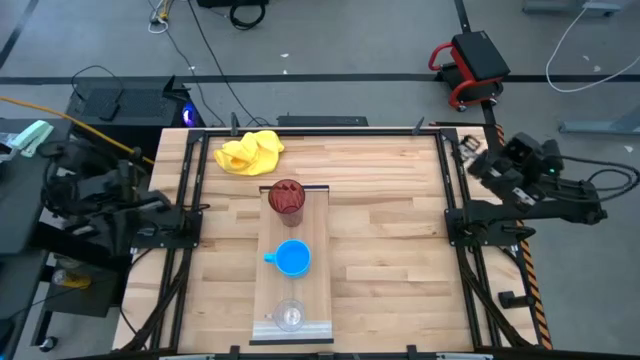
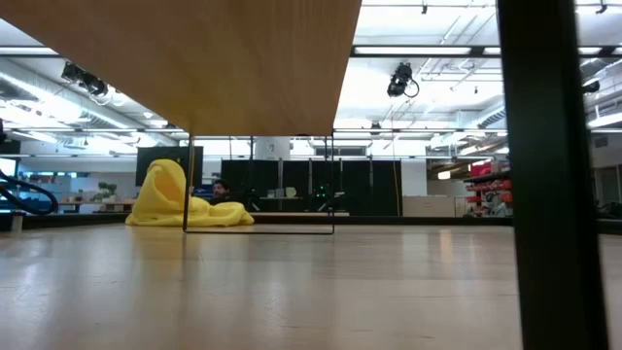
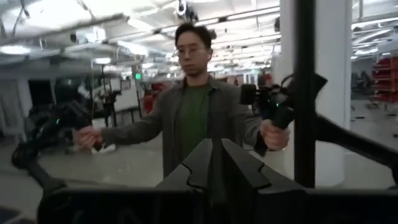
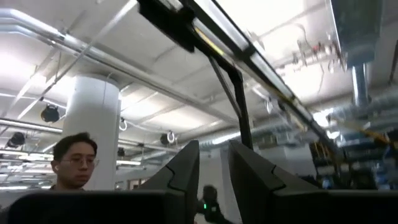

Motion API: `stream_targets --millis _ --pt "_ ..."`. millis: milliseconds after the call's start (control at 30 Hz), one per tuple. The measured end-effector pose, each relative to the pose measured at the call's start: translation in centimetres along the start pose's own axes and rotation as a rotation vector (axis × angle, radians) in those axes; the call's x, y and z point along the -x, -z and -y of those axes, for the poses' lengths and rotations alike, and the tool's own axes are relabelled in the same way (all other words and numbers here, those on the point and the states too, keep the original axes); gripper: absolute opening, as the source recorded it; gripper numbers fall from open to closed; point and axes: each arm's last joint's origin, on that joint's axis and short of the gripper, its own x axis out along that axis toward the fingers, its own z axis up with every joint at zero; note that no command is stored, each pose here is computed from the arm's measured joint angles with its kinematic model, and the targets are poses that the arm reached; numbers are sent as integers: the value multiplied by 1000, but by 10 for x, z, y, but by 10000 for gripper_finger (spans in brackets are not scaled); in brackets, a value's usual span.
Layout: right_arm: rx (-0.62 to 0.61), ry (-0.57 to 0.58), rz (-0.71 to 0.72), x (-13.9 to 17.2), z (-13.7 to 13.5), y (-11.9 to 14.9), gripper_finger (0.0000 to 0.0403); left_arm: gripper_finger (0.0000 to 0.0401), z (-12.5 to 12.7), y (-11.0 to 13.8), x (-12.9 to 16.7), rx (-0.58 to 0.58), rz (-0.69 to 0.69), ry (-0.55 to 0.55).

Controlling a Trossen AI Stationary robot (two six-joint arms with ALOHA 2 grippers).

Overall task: Stack small to large cups/mugs on shelf
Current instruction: Return to Home Position

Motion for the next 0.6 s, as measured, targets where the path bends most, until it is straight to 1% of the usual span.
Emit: stream_targets --millis 133,167,267,400,533,600 --pt "53 -15 69 19 -19 -6 94 34 25 7 13 -80 50 39" --pt "58 -15 79 22 -22 -7 94 32 32 7 17 -105 60 45" --pt "68 -21 95 32 -32 -11 94 28 47 13 25 -127 72 49" --pt "123 -39 129 48 -49 -16 94 29 75 17 39 -209 116 71" --pt "211 -70 202 69 -67 -19 94 35 93 25 50 -310 141 81" --pt "230 -75 231 78 -72 -16 94 38 94 25 50 -321 130 110"
